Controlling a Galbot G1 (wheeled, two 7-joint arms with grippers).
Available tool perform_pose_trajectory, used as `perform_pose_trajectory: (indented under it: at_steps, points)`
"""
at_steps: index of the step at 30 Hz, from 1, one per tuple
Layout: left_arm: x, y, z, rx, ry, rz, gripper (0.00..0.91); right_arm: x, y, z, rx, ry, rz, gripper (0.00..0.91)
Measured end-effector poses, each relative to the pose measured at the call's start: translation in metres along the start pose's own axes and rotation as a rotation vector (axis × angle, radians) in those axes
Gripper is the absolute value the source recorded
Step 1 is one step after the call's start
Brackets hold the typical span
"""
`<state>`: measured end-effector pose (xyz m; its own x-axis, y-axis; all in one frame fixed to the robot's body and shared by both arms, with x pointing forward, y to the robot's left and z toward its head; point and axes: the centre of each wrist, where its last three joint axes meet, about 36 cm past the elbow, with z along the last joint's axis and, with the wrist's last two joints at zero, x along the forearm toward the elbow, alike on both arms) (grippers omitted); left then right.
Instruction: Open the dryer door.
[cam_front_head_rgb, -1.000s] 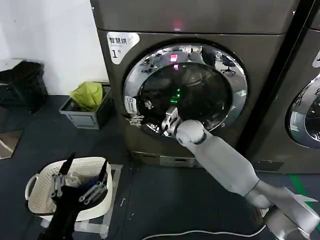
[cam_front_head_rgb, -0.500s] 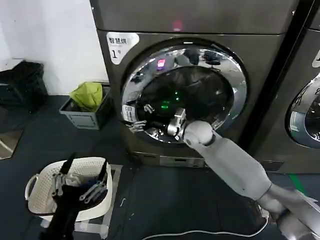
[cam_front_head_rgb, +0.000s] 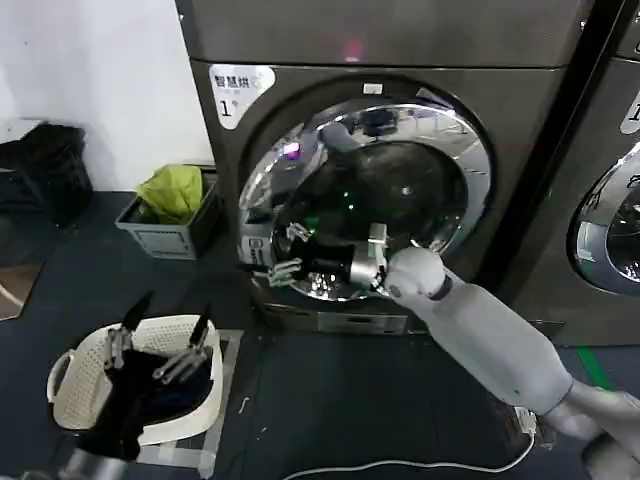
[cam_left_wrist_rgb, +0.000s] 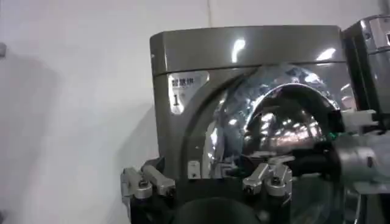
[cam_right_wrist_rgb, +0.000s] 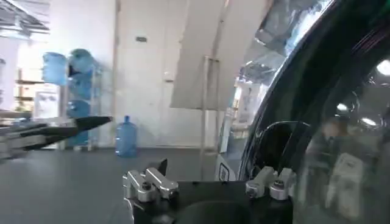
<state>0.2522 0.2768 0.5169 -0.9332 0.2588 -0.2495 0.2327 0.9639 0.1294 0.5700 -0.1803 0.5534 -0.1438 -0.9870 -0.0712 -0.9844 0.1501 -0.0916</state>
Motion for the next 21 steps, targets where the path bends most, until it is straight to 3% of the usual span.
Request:
perform_pose_trajectory:
  at_steps: [21]
  points:
    - [-0.056, 0.06, 0.024, -0.011, 0.004, 0.044, 0.907, 0.06, 0.026, -0.021, 0.043, -0.02, -0.219, 0.907]
